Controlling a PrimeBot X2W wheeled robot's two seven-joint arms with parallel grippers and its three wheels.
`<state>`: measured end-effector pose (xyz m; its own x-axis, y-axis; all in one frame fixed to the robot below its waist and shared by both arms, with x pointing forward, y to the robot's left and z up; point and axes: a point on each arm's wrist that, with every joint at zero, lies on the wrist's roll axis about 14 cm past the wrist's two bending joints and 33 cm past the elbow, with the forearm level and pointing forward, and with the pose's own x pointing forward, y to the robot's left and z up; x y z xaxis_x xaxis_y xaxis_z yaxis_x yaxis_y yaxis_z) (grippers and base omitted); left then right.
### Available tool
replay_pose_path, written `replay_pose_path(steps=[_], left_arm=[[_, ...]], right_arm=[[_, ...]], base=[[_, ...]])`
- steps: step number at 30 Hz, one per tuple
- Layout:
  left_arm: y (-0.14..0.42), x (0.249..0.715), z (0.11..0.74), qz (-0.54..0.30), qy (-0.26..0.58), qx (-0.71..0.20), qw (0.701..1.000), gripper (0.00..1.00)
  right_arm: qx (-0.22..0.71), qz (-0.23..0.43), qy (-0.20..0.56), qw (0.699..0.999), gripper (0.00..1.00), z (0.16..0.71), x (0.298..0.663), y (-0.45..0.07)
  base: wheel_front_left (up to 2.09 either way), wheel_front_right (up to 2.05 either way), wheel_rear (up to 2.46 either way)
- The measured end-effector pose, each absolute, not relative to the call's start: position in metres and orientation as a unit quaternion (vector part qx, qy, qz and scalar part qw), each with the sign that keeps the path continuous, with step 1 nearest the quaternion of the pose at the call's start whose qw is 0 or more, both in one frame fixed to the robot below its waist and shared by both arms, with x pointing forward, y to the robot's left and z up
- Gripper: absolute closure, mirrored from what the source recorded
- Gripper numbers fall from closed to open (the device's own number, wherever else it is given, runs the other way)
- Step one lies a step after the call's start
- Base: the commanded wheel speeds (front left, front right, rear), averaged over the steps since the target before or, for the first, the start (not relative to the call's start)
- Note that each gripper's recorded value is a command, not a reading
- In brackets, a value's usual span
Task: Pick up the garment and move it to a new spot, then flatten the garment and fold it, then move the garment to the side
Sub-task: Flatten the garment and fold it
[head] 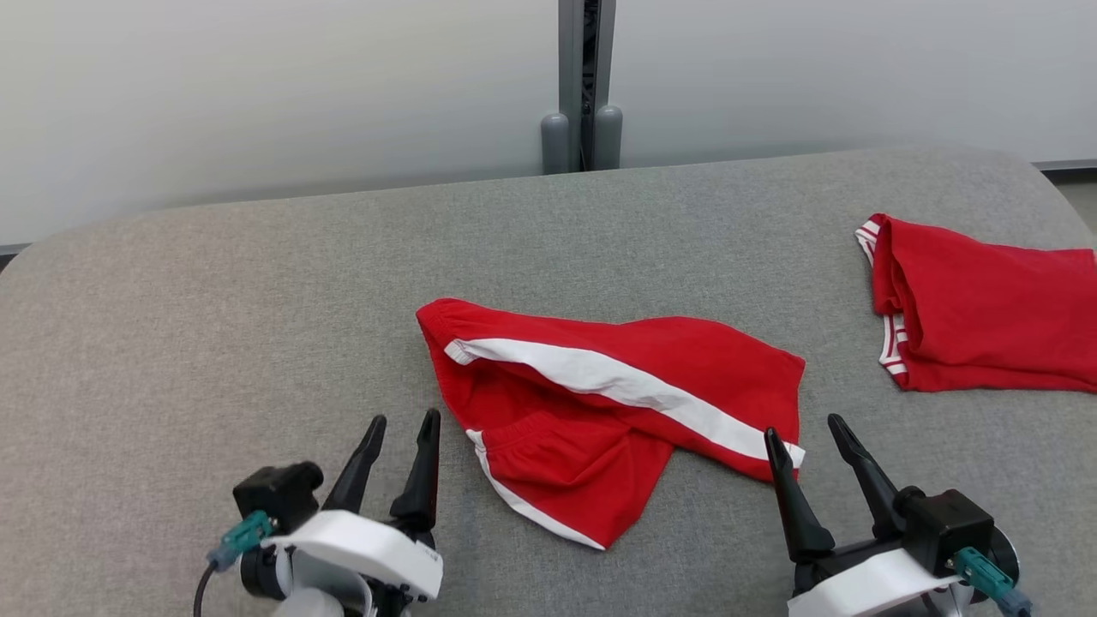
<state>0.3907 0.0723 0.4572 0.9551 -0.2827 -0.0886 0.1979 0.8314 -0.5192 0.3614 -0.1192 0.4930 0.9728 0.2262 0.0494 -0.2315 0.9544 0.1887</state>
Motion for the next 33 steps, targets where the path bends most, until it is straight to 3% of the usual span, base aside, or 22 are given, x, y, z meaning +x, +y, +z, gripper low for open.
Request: replay_pose_path(steps=[8, 18, 33], left_arm=[[0.049, 0.42, 0.457, -0.156, 0.112, -0.28, 0.941, 0.0], [0.035, 0.442, 0.421, -0.155, 0.187, -0.228, 0.943, 0.0], [0.02, 0.462, 0.406, -0.171, 0.219, -0.211, 0.937, 0.0]], right_arm=[[0.094, 0.102, -0.012, 0.99, 0.0, 0.491, 0.363, -0.13], [0.091, 0.091, -0.004, 0.992, 0.0, 0.485, 0.371, -0.138], [0.085, 0.081, 0.003, 0.993, 0.0, 0.481, 0.377, -0.145]], base=[[0.0, 0.0, 0.0], [0.0, 0.0, 0.0], [0.0, 0.0, 0.0]])
